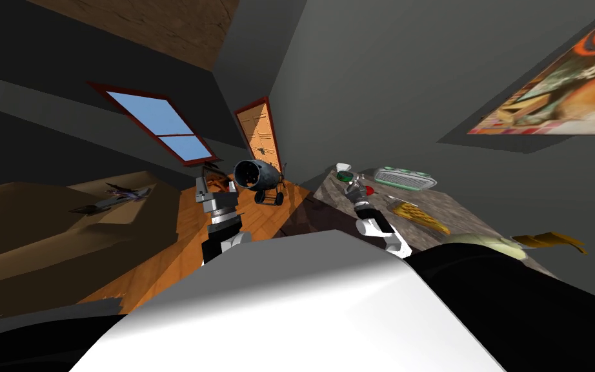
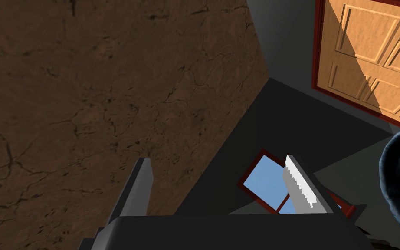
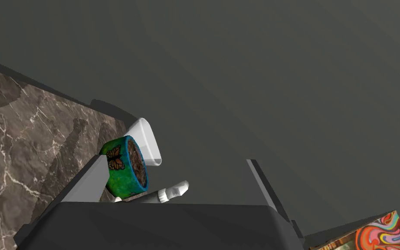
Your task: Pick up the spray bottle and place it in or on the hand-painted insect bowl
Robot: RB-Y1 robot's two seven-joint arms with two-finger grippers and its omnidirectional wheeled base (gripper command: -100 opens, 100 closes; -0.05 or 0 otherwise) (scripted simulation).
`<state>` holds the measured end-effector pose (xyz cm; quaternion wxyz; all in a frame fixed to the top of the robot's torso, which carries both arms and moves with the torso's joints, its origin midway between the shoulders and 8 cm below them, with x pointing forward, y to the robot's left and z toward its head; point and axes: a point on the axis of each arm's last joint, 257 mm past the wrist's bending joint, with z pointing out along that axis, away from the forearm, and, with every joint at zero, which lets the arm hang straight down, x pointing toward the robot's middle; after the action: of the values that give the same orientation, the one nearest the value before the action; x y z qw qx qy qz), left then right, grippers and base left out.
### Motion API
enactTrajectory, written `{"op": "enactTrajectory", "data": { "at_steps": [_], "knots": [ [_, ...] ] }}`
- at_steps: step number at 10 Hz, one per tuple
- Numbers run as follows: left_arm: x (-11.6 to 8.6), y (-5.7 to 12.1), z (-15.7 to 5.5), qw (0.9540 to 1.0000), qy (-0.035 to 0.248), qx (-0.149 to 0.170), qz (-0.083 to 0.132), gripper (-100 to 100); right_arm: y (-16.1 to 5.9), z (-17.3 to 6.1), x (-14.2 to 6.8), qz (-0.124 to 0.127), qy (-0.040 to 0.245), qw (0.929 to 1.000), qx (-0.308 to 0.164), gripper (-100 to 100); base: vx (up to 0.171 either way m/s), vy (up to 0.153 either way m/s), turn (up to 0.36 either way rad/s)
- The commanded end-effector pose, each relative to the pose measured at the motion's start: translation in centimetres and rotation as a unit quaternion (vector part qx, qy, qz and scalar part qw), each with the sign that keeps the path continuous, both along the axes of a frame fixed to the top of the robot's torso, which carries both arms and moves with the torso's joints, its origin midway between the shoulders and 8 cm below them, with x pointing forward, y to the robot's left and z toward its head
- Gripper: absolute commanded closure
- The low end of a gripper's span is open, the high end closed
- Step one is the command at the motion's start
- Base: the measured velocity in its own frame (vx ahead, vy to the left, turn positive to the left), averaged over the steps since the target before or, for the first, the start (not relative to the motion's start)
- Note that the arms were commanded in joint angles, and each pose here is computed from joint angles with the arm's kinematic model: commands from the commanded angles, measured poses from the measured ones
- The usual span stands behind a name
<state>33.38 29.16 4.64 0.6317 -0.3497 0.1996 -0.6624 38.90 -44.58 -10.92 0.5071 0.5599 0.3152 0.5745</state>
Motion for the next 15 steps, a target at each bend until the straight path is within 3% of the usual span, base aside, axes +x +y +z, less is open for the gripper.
{"op": "enactTrajectory", "data": {
  "at_steps": [1,2,3,5,8,9,10,12,13,14,15],
  "knots": [
    [0.0,0.0,0.0,1.0000,0.000,0.000,0.000,0,-1.1,-0.9,-0.2,-0.004,0.012,0.9997,0.020,-100,0.052,0.087,-0.052],
    [0.0,0.0,0.0,1.0000,0.000,0.000,0.000,0,-2.9,-1.9,-0.3,-0.014,0.029,0.9982,0.050,-100,0.058,0.095,-0.089],
    [0.0,0.0,0.0,1.0000,0.000,0.000,0.000,0,-2.9,-1.9,-0.3,-0.013,0.029,0.9981,0.053,-100,0.055,0.083,-0.054],
    [0.0,0.0,0.0,1.0000,0.000,0.000,0.000,0,-6.5,-3.6,-0.7,-0.036,0.056,0.9923,0.104,-100,0.077,0.127,-0.124],
    [0.0,0.0,0.0,1.0000,0.000,0.000,0.000,0,-8.2,-4.8,-1.0,-0.045,0.070,0.9846,0.154,-100,0.097,0.099,-0.068],
    [0.0,0.0,0.0,1.0000,0.000,0.000,0.000,0,-9.9,-5.6,-1.4,-0.058,0.081,0.9779,0.184,-100,0.089,0.071,-0.102],
    [0.0,0.0,0.0,1.0000,0.000,0.000,0.000,0,-9.8,-5.6,-1.4,-0.057,0.080,0.9773,0.188,-100,0.077,0.061,-0.069],
    [0.0,0.0,0.0,1.0000,0.000,0.000,0.000,0,-12.9,-6.7,-2.4,-0.081,0.091,0.9620,0.245,-100,0.114,0.110,-0.134],
    [0.0,0.0,0.0,1.0000,0.000,0.000,0.000,0,-12.8,-7.0,-2.4,-0.079,0.095,0.9588,0.256,-100,0.103,0.102,-0.074],
    [0.0,0.0,0.0,1.0000,0.000,0.000,0.000,0,-14.1,-7.5,-2.9,-0.090,0.098,0.9493,0.285,-100,0.122,0.066,-0.101],
    [0.0,0.0,0.0,1.0000,0.000,0.000,0.000,0,-14.1,-7.6,-2.9,-0.089,0.099,0.9480,0.289,-100,0.098,0.044,-0.063]
  ]
}}
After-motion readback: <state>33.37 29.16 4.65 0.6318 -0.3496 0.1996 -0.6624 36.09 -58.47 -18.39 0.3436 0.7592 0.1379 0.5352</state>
